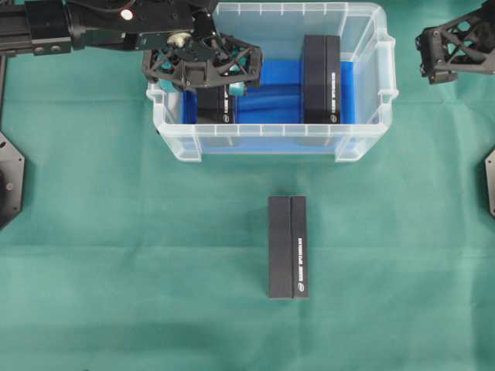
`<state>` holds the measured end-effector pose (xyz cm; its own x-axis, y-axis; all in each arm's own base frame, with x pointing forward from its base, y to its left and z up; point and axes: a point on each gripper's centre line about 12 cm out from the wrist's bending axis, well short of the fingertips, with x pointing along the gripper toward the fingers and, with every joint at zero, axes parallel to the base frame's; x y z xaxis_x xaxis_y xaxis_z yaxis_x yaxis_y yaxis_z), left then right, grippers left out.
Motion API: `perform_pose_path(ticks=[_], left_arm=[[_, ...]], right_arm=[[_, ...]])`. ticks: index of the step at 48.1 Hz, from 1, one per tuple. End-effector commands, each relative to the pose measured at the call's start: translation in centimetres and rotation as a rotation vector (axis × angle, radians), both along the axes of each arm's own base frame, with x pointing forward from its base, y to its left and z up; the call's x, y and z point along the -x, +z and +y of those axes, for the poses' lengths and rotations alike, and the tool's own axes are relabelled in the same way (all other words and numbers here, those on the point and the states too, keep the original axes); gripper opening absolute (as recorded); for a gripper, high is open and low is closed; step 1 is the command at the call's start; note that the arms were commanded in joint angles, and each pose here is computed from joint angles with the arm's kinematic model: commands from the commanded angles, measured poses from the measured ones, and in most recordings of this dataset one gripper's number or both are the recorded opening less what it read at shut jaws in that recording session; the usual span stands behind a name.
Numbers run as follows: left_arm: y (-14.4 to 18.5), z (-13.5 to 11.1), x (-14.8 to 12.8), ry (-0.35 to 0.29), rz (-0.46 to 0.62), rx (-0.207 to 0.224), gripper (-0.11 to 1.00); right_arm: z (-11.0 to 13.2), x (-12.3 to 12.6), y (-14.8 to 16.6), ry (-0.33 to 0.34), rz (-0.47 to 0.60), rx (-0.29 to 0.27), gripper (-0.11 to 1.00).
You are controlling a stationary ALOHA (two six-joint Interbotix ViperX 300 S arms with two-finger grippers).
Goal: Take out the box from the case.
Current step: 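Lower the open left gripper around the left black box, then close the left gripper on the box and lift it upward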
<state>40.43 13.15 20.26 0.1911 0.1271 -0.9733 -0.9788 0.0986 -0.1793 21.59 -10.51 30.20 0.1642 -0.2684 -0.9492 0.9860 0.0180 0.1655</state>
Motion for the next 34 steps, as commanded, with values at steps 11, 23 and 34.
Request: perform_pose_path(ticks=[11,23,34], left_arm=[[1.3,0.0,-0.1,0.003,-0.030,-0.006,0.63],[3.1,-0.1,0.1,0.004,-0.055,-0.014,0.63],[5.6,0.0,-0.2,0.002,-0.067,-0.017,0.62]], right_arm=[[0.0,0.1,0.6,0.004,-0.022,0.014,0.94],[0.0,0.0,0.7,0.002,-0.026,0.014,0.94],[0.0,0.0,0.7,0.002,-0.024,0.014,0.94]])
